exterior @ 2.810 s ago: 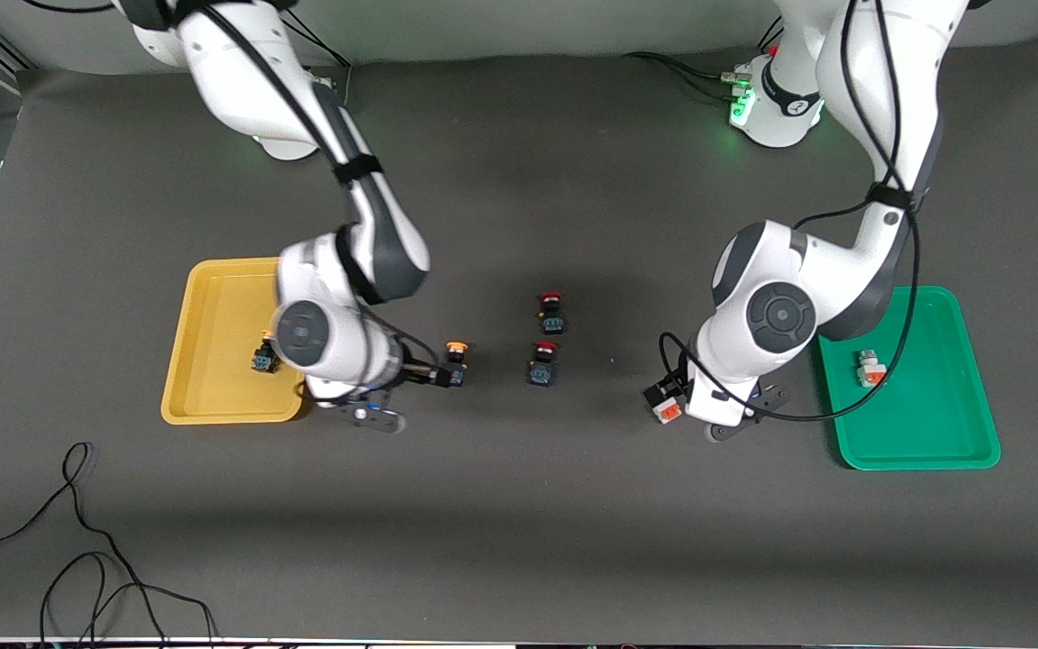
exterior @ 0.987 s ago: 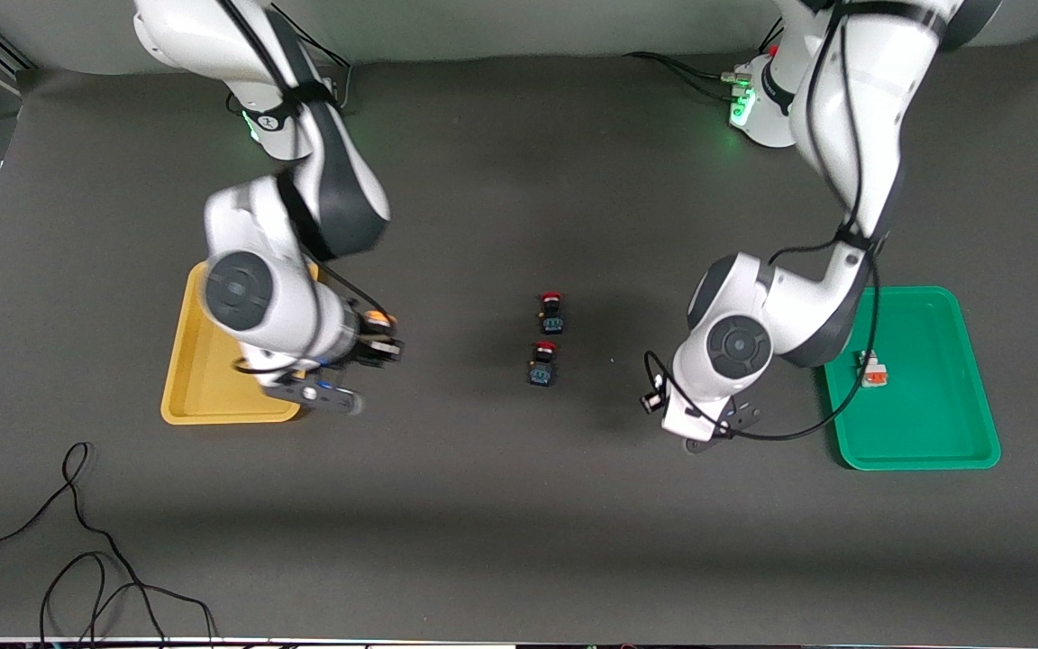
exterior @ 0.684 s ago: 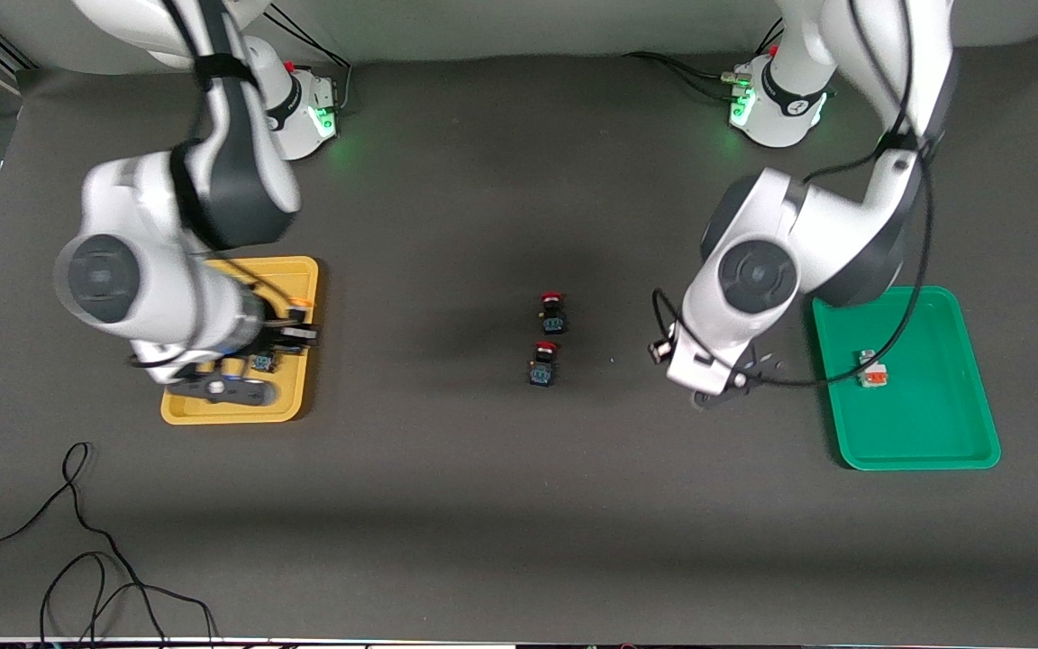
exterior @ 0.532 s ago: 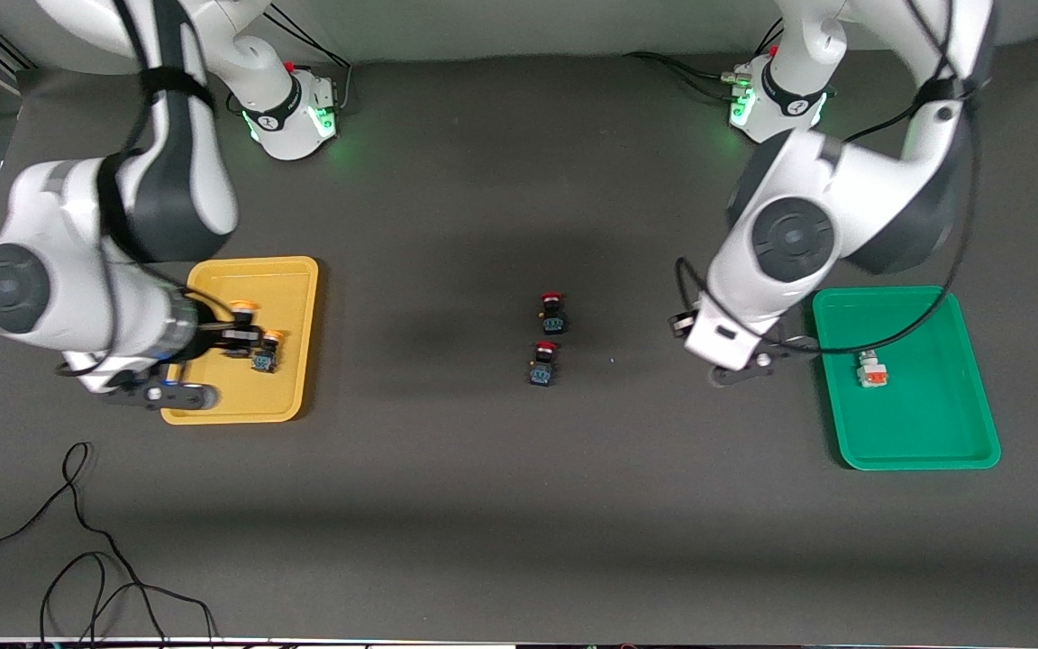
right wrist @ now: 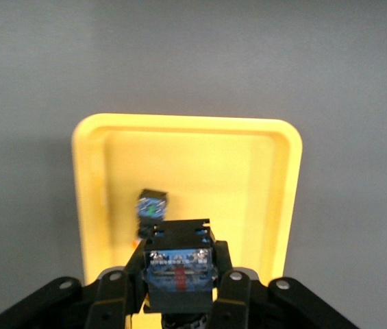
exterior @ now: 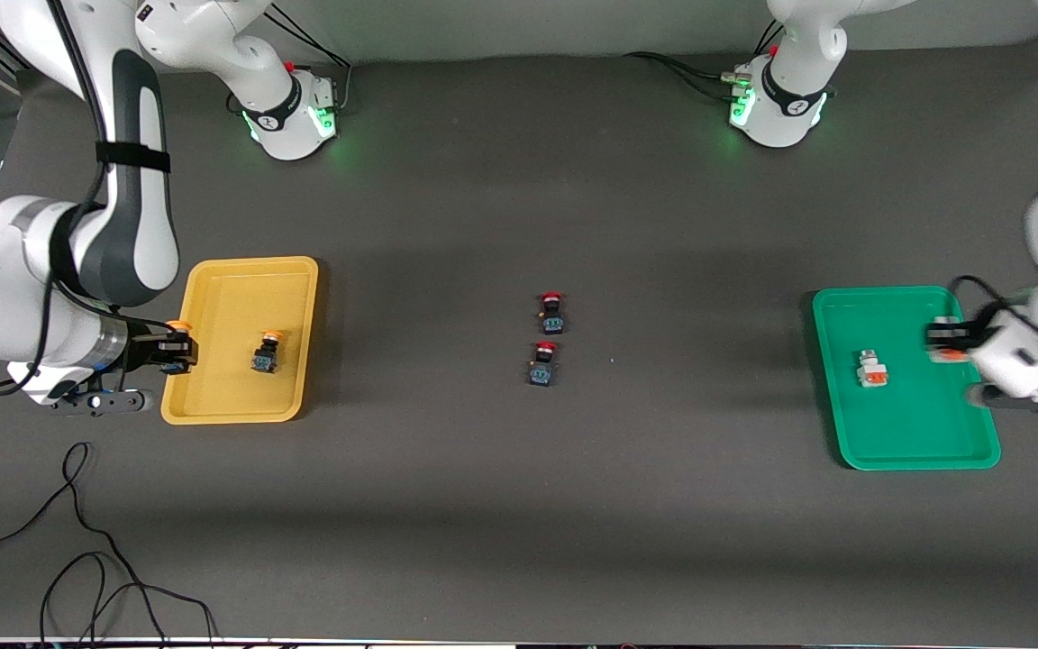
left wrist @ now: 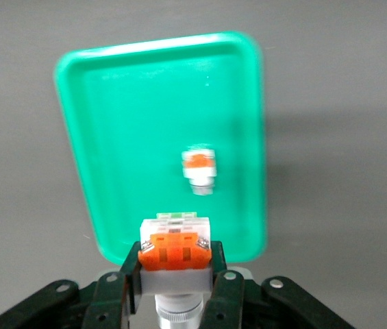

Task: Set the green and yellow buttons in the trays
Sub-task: 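Lower the white button into the green tray while the right gripper lowers its button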

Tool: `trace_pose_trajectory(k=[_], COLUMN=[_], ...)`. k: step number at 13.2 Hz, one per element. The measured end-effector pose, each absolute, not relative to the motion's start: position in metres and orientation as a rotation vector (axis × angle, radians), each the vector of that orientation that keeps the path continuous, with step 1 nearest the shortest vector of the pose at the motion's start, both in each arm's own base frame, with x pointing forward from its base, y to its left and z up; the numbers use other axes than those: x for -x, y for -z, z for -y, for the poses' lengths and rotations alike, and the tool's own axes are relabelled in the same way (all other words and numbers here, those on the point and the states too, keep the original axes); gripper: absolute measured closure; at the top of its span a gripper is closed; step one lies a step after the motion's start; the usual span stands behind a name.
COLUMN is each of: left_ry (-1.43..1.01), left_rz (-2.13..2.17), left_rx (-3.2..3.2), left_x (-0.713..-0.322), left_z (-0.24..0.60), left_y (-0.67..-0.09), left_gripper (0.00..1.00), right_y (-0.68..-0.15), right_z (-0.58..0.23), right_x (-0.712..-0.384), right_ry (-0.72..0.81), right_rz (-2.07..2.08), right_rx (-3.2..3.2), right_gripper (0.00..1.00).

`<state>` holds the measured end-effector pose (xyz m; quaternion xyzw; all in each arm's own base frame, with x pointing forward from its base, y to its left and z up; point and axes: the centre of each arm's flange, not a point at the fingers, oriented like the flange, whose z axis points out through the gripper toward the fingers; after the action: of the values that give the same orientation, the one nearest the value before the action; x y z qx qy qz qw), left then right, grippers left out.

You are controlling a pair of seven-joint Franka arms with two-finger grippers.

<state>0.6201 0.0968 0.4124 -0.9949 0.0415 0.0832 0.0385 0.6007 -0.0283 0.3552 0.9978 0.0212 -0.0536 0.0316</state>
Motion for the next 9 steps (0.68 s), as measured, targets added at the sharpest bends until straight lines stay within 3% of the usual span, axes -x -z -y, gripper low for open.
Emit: trace_pose_trajectory(k=[5, 9], left_ry=[-0.156, -0.166], left_rz=[-0.114, -0.114], left_rx=[3.097, 3.116], left_x=[-0.584, -0.577], left_z=[-0.157, -0.157], left_y=[-0.264, -0.221], left_gripper=[0.59, 0.59], right_y=[-0.274, -0.228], right_z=[0.072, 0.078], right_x=[-0.56, -0.548], right_ry=[0.047, 0.021], right_rz=[-0.118, -0.108], right_rx=[-3.151, -3.182], right_gripper=[0.59, 0.59])
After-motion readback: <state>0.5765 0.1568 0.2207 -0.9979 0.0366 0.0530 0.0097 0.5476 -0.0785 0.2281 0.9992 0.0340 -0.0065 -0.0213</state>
